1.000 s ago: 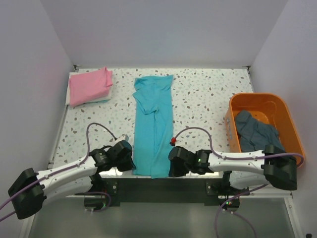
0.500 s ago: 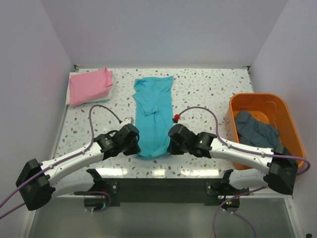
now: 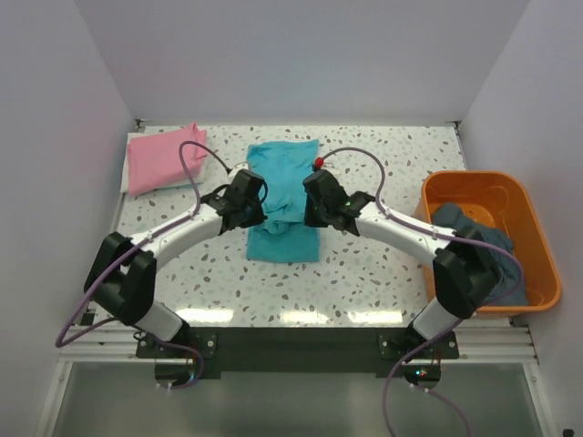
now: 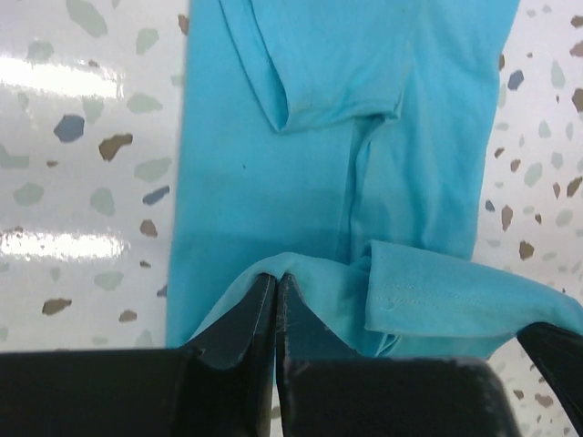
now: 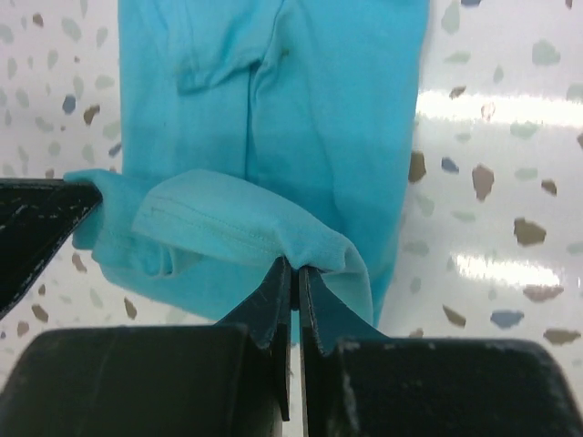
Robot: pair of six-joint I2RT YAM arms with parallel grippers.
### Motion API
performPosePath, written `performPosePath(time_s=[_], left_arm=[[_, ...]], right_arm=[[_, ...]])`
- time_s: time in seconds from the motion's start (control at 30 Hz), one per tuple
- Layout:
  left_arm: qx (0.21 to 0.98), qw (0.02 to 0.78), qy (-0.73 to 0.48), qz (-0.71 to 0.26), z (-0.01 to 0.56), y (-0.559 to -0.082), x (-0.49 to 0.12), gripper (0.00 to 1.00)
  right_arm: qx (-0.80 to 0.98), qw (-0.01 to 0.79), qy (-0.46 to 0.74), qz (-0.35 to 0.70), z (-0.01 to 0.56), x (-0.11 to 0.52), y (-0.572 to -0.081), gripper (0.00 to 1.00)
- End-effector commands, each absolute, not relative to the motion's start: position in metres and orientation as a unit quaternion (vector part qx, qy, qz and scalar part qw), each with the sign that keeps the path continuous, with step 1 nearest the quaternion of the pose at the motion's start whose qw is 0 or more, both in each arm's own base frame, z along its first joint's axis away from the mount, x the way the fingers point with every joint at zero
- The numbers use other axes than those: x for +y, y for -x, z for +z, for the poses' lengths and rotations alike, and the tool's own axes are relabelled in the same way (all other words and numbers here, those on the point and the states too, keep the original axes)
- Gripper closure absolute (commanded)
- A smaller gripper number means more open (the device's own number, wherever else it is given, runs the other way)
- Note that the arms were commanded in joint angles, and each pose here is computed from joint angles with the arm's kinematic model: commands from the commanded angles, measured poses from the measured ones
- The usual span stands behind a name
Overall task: Fold and stack the t-shirts
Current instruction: Fold the tshirt
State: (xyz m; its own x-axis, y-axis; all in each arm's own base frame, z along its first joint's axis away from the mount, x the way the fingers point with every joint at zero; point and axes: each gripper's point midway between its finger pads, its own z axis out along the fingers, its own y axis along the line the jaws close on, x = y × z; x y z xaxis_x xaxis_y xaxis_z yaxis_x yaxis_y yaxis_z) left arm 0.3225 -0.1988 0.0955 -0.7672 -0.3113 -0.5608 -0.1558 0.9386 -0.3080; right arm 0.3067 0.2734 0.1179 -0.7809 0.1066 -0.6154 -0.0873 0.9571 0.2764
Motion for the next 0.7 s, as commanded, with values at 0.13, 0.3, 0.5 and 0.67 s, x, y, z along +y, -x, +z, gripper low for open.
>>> performPosePath(time_s=[0.13,0.3,0.5,0.67], left_arm=[[0.919,0.352,0.147,-0.097,0.100,-0.379,-0.181,1.00],[0.919,0.349,0.153,-0.098,0.091,-0.399,-0.173,0.98],[0.922,0.343,0.139,-0.118,0.084,-0.413,-0.179,0.42],[0.911,0.364,0.135,-0.137,0.112,-0.408,-0.178,0.03]], right_arm=[[0.929,0.336,-0.005,0.157,0.114,0.283,-0.365,1.00],[0.934,0.325,-0.011,0.148,0.100,0.279,-0.382,1.00],[0.940,0.307,-0.007,0.148,0.090,0.277,-0.402,0.58],[0.934,0.316,0.014,0.167,0.108,0.279,-0.399,0.25]])
